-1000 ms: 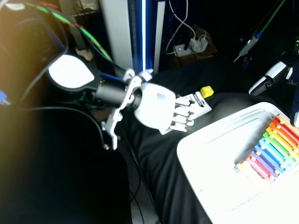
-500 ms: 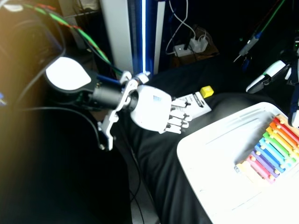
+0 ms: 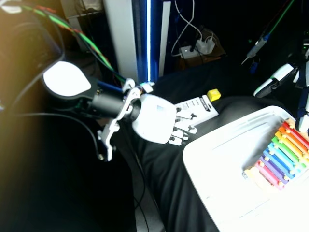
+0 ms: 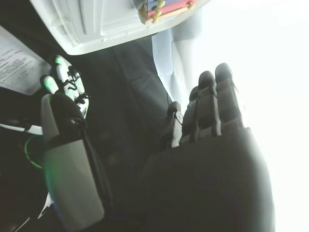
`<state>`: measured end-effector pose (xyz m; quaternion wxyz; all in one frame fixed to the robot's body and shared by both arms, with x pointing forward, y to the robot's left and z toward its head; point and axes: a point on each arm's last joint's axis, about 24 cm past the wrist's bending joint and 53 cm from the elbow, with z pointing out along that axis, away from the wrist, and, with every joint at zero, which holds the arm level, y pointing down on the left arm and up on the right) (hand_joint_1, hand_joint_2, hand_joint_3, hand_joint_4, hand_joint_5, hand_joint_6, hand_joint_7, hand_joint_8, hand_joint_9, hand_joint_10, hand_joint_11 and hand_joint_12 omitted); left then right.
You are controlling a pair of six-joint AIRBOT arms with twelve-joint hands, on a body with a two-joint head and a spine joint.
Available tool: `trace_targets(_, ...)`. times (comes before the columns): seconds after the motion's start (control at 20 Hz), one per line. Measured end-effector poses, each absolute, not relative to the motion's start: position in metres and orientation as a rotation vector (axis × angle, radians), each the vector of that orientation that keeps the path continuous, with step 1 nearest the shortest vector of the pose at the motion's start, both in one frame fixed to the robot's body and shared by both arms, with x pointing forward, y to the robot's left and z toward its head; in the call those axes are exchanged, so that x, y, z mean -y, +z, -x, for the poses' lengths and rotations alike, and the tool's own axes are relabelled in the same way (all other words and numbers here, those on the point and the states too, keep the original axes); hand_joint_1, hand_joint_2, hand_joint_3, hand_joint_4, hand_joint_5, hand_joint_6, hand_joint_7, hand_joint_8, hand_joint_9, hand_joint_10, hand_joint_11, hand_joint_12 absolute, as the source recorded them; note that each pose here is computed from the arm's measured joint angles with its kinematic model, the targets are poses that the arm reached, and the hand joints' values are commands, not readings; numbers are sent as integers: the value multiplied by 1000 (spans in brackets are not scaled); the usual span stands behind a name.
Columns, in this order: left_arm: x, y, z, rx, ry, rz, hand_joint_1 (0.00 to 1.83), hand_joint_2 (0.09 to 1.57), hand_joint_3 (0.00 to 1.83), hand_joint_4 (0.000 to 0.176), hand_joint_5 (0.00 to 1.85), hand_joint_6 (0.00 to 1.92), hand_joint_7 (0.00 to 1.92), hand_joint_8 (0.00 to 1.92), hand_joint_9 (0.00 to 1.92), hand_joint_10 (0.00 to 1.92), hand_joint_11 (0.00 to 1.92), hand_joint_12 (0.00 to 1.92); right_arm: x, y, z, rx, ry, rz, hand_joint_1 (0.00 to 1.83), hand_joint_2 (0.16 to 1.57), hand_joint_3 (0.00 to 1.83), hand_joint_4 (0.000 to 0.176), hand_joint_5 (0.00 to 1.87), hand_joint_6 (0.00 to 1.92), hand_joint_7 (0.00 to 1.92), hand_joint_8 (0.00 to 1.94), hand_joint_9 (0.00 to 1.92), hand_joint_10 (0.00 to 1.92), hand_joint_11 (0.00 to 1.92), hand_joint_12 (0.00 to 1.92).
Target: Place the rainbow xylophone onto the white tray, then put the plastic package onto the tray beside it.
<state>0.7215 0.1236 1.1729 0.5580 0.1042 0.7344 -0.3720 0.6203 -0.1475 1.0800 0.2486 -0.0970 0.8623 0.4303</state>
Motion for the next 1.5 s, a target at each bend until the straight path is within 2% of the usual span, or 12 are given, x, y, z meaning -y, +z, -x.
trace_targets(0.25,-123,1169,-720,-1739,-884,-241,834,793,0,176,0,0,48,5,159,2,95,50,140,1072,-625,-2354,1168,267,702,687,0,96,0,0,251,3,577,40,474,1021)
trace_targets(0.5,-123,1168,-719,-1741,-887,-237,801,814,4,176,0,0,33,1,166,8,90,52,132,1069,-626,-2354,1185,267,753,689,0,128,0,0,247,0,598,3,457,1075)
trace_targets(0.6,-124,1168,-719,-1741,-888,-234,796,818,5,176,0,0,38,4,174,10,92,53,131,1068,-626,-2355,1187,268,803,698,3,112,0,0,251,2,539,0,337,1031)
trace_targets(0.65,-124,1168,-719,-1741,-889,-232,790,819,5,176,0,0,44,4,187,12,114,66,130,1068,-627,-2355,1187,271,871,697,0,137,0,0,334,3,626,21,414,1031)
trace_targets(0.75,-125,1165,-718,-1748,-891,-228,787,818,4,176,0,0,46,4,187,10,102,63,129,1067,-627,-2356,1187,273,1100,743,1,138,0,0,345,0,647,11,477,938)
trace_targets(0.85,-125,1164,-718,-1749,-891,-226,781,819,3,176,0,0,60,8,187,8,110,69,128,1067,-626,-2356,1192,276,1353,839,1,118,26,0,334,0,586,0,398,788)
trace_targets(1.05,-125,1165,-718,-1745,-898,-223,796,832,6,176,0,0,70,7,203,9,124,81,126,1065,-626,-2359,1190,286,1537,1004,1,69,179,1,406,5,858,56,733,610)
trace_targets(1.1,-124,1165,-717,-1744,-902,-222,797,832,5,176,0,0,67,5,206,9,124,82,126,1066,-627,-2356,1187,281,1604,1029,12,50,206,0,444,0,914,905,802,612)
trace_targets(1.15,-124,1166,-717,-1742,-904,-222,801,832,4,176,0,0,78,9,209,10,122,82,125,1066,-627,-2354,1189,281,1719,1050,3,36,233,2,454,0,767,1197,876,1218)
trace_targets(1.2,-124,1165,-717,-1742,-907,-221,794,837,6,176,0,0,65,3,203,6,110,78,125,1066,-627,-2354,1189,282,1745,1070,6,6,284,12,511,21,750,1376,792,1358)
trace_targets(1.3,-125,1161,-716,-1752,-903,-219,811,846,7,176,0,0,57,0,211,8,119,83,123,1063,-626,-2361,1182,291,1617,1090,1,0,401,12,620,64,837,1271,807,1130)
trace_targets(1.5,-125,1162,-716,-1748,-912,-209,812,848,4,176,0,0,94,12,243,15,144,99,125,1059,-627,-2369,1163,299,1179,1080,0,0,546,3,697,37,801,1015,868,1316)
